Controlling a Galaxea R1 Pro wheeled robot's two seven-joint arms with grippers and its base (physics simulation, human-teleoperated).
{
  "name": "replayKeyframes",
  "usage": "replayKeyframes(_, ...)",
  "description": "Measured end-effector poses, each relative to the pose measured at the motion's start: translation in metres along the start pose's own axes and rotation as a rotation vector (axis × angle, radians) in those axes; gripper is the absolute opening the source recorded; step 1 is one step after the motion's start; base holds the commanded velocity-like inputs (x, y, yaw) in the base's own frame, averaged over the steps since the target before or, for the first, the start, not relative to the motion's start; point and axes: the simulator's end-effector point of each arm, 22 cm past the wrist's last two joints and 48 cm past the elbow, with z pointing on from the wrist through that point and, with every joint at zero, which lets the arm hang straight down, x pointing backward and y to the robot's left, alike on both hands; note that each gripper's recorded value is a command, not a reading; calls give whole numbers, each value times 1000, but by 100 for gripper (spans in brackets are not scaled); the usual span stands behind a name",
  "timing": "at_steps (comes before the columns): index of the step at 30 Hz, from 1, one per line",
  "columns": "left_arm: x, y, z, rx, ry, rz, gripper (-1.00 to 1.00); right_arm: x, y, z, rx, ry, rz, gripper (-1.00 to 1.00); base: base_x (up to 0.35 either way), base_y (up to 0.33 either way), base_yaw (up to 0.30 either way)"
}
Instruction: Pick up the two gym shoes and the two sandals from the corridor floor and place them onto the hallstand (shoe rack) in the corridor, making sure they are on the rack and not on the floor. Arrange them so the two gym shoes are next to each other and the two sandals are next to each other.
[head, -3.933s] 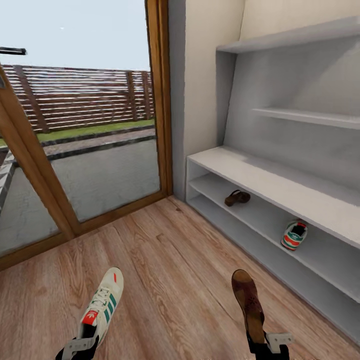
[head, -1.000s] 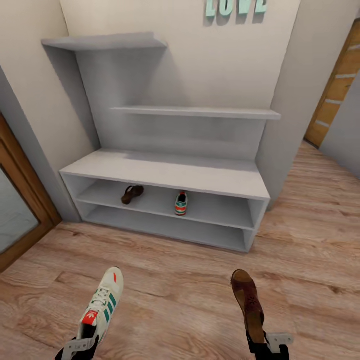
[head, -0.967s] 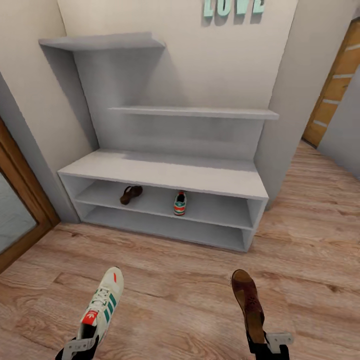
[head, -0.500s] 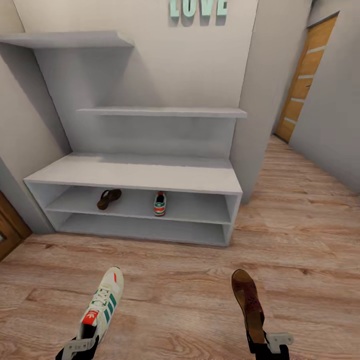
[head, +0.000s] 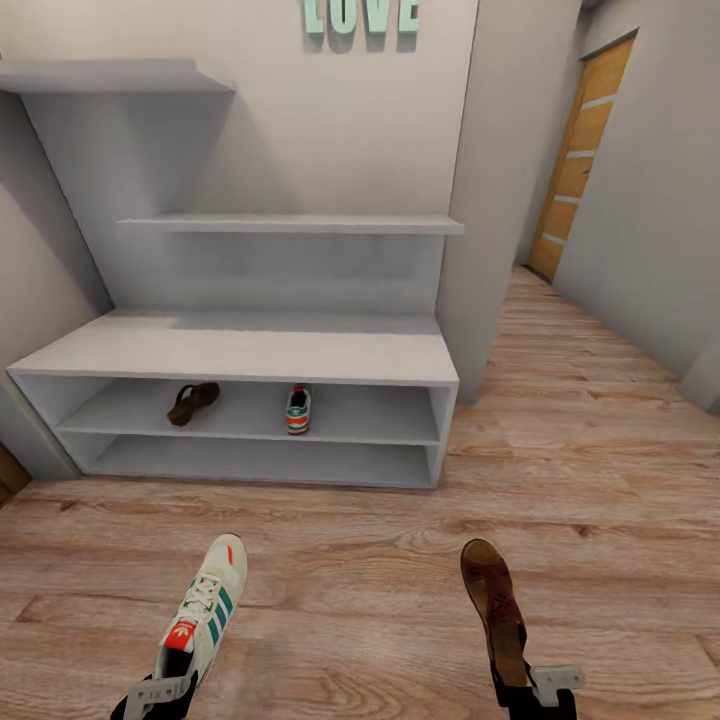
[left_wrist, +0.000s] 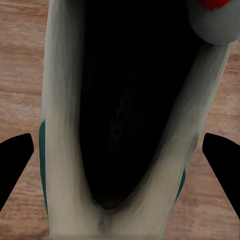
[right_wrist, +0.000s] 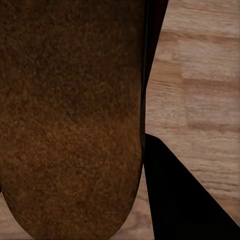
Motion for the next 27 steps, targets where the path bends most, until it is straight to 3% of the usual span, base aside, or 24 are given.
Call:
replayKeyframes(15,1,-3,1,5,8,-4,-100,-2,0,1,1,-4,1,-100,0,0,0)
replayKeyframes(20,-8,-23,10,28,-4,-18,-100,-1,-8,0,18,-3,4,-100,0,0,0)
replayKeyframes(23,-32,-41,27,52,-31,-28,-100,-2,-12,0,23,-4,2,-100,0,0,0)
replayKeyframes(27,-51,-53,46,68,-7,-51,-100,-2,-28,-1,46,-4,-1,-100,0,0,0)
